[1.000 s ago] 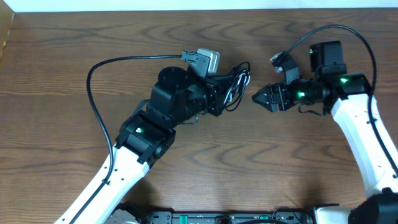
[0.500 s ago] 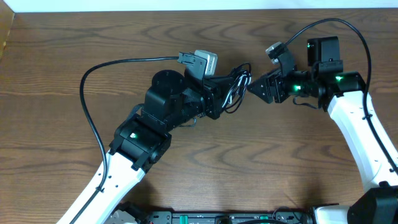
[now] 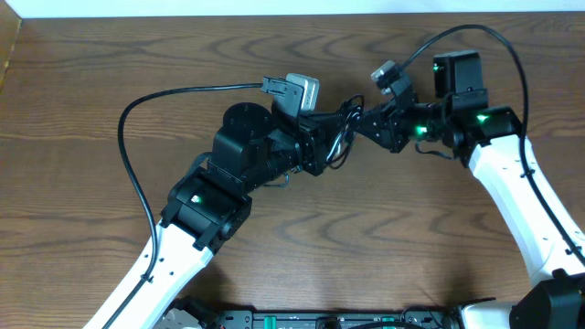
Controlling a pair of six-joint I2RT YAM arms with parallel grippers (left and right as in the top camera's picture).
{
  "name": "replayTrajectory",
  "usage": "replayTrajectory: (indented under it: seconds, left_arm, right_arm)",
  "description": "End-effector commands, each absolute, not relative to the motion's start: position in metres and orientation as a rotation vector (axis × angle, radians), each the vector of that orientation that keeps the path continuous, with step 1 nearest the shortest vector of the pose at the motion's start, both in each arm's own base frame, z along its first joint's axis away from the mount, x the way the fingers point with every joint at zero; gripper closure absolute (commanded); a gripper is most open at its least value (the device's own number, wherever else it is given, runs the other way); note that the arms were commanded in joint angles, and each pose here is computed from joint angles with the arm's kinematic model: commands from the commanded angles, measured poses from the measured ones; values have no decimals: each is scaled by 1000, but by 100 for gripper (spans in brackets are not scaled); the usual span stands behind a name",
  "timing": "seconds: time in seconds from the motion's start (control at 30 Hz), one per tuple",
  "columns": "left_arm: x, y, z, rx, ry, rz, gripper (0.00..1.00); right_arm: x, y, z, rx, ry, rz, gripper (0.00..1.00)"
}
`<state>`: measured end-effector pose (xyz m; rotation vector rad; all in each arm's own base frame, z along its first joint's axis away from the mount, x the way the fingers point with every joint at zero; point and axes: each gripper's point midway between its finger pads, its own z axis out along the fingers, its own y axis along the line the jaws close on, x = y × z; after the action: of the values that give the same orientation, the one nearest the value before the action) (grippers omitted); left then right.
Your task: Untangle cables
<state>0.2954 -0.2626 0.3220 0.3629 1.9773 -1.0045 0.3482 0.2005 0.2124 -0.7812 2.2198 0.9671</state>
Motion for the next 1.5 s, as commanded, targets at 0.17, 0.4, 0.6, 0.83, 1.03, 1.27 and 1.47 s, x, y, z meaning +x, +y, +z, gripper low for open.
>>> replayTrajectory:
  seconds: [0.17, 0.4, 0.6, 0.83, 1.03, 1.27, 1.47]
  left_arm:
    - [291, -262, 339, 372, 1932, -1030, 92]
    - [296, -257, 336, 349, 1940, -981, 92]
    - [304, -246, 326, 325, 1967, -877, 92]
    - [303, -246, 324, 325, 1977, -874, 92]
    - [300, -249, 325, 343, 1976, -898, 92]
    - [294, -255, 327, 371, 1973, -955, 92]
    - [290, -259, 330, 382, 1966, -993, 92]
  right_arm:
    - [347, 198, 204, -774, 2265, 922, 99]
    - [353, 165, 176, -627, 2461, 672, 99]
    - [351, 148, 168, -572, 2525, 631, 99]
    - [341, 171, 182, -716, 2412, 812, 56]
    - [342, 186, 196, -762, 2319, 902, 54]
    - [345, 190, 199, -776, 2289, 900, 56]
    - [348, 190, 201, -779, 2271, 894, 57]
